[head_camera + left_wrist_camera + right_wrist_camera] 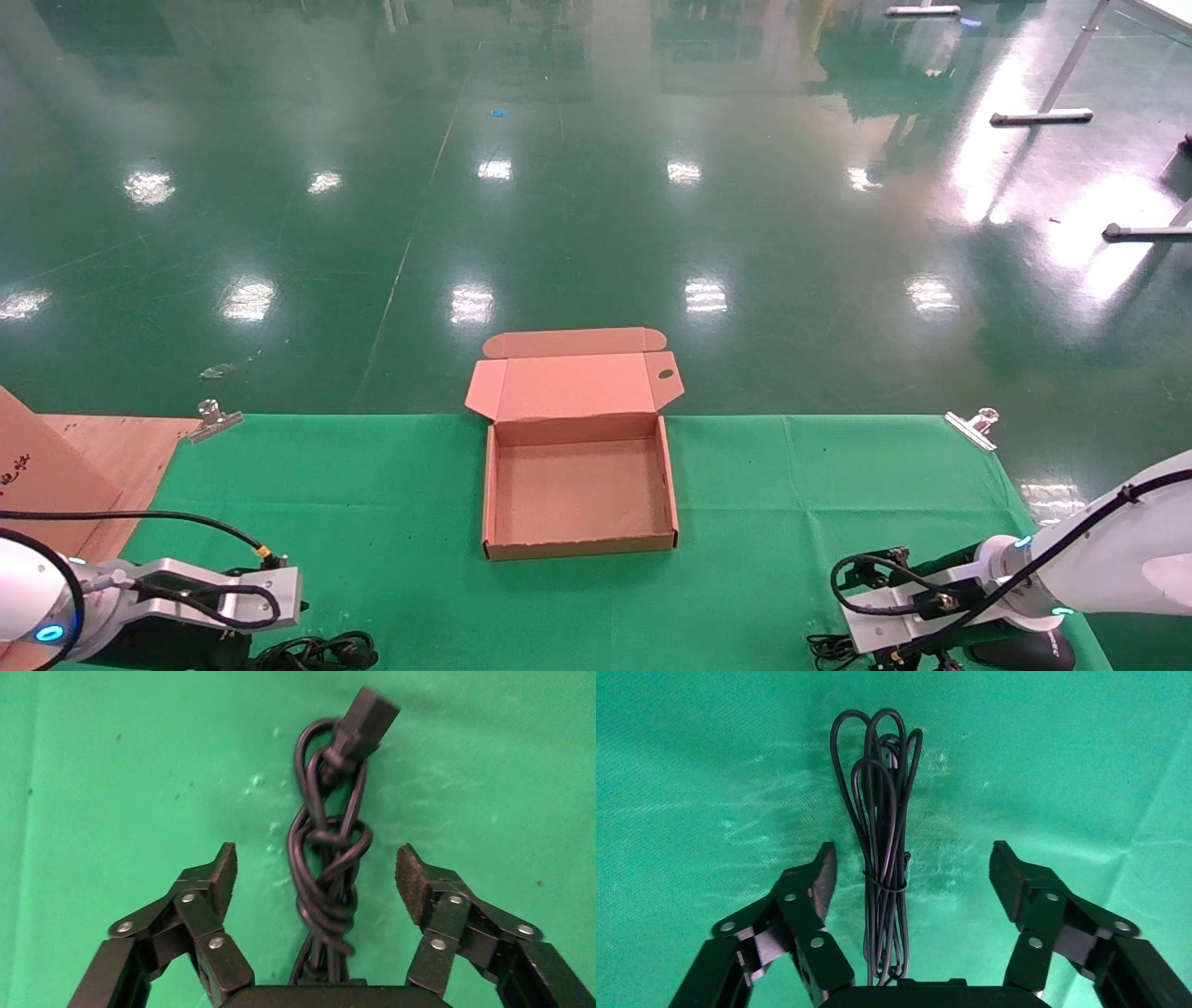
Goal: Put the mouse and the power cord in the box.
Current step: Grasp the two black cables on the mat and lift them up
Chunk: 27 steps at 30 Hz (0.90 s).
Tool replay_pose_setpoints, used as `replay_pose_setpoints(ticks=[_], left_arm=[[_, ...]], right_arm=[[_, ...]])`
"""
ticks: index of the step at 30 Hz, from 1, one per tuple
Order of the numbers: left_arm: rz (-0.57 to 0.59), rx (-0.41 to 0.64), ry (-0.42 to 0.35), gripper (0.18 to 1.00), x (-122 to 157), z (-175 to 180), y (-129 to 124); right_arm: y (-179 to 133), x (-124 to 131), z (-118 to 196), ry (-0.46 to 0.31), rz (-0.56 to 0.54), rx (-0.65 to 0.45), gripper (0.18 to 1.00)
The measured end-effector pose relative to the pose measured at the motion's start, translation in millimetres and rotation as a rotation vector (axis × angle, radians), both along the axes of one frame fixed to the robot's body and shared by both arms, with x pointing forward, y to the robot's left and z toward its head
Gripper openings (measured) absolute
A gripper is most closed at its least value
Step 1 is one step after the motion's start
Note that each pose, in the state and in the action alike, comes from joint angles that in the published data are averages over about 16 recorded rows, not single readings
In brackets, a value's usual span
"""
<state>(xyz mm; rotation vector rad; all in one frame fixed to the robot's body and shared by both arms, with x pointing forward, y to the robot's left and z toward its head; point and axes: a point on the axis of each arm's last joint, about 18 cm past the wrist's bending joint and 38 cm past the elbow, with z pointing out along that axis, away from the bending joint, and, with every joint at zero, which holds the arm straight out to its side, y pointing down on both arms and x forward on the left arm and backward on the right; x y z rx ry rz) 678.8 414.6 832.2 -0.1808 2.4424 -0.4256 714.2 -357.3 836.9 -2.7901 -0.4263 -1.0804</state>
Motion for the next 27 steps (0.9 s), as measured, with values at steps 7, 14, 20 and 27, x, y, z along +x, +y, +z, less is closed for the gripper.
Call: replay_pose_setpoints(ticks=[7, 14, 20, 27], left_arm=[[0.014, 0.0, -0.007, 0.762, 0.8, -0.5, 2.8], [0.018, 0.006, -0.008, 0.607, 2.3, -3.9, 2.1], [0.018, 0.012, -0.011, 0.477, 3.9, -5.4, 1.1], [-0.008, 0.005, -0.006, 0.383, 1.7, 1.6, -2.4]], right_arm=[[0.8, -0.7, -2.5, 0.009, 0.002, 0.002, 0.729], [1.5, -1.8, -4.7, 0.018, 0.003, 0.003, 0.561], [0.6, -3.4, -4.0, 0.025, 0.005, 0.008, 0.428], [-2.0, -6.5, 5.2, 0.025, 0.014, 0.024, 0.304]])
